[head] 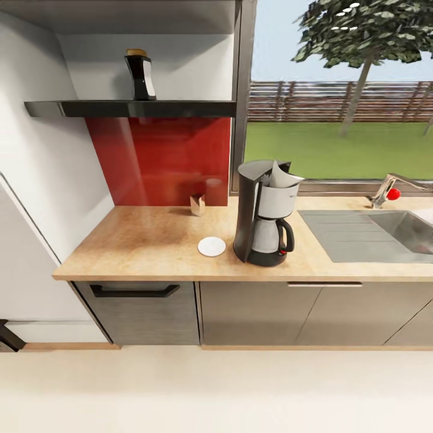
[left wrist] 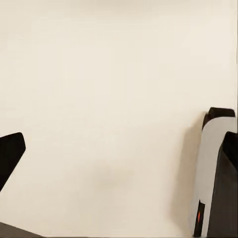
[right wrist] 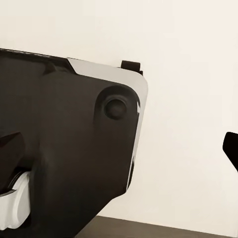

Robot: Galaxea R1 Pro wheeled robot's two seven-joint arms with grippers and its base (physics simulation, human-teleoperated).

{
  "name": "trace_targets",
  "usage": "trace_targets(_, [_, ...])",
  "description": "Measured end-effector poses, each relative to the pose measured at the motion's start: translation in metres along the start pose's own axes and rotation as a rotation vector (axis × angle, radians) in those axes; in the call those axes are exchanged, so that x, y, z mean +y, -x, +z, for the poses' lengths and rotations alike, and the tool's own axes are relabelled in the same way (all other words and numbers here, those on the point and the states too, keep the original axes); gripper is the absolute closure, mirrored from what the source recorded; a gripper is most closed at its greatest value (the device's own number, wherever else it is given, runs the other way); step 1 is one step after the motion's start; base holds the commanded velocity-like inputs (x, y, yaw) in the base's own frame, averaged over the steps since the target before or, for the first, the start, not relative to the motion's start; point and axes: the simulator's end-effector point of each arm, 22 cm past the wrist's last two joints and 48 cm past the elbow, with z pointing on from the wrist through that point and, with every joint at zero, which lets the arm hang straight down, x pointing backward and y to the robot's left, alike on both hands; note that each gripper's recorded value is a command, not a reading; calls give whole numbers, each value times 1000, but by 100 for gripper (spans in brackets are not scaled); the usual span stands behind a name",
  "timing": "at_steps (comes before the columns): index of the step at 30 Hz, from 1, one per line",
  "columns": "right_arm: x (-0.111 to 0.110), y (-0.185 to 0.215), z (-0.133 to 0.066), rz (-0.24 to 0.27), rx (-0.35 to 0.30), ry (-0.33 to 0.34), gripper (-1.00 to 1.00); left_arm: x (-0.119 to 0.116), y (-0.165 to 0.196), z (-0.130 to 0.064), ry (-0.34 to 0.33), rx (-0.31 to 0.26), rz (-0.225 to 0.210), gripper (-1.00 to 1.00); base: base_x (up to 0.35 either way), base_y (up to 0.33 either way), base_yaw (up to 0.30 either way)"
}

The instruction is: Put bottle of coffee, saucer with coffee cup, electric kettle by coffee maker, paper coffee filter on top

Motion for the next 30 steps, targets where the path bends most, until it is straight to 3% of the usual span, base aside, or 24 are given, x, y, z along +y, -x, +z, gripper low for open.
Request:
trace_targets(4, [6,1,1,0,-2,7,-100,14,103,-6,28,-229,-18,-100,-4,0,0])
trace_targets(6, [7,1,1,0,-2,8,-100,17,143,-14,36,-316,-27,-100,-1,0,0])
trace_targets(8, [8,2,1,0,-4,9,-100,18,209,-37,47,-464,-51,-100,0,0,0])
trace_targets(11, [9,2,1,-1,-4,10,-100,20,272,-71,59,-614,-79,-100,0,0,0])
trace_targets(16, [9,2,1,-2,-5,11,-100,4,322,-109,35,-744,-98,-100,0,0,0])
trace_targets(19, [9,3,1,-1,-6,11,-100,-20,359,-143,-23,-843,-69,-100,0,0,0])
trace_targets(22, [7,2,1,0,-6,8,-100,-44,396,-184,-105,-950,-23,-100,0,0,0])
trace_targets(25, [6,2,1,1,-6,7,-100,-60,432,-239,-223,-1053,2,-100,0,0,0])
trace_targets(30, [-4,-8,0,2,9,-15,-100,-61,487,-309,-340,-1137,-27,-100,0,0,0])
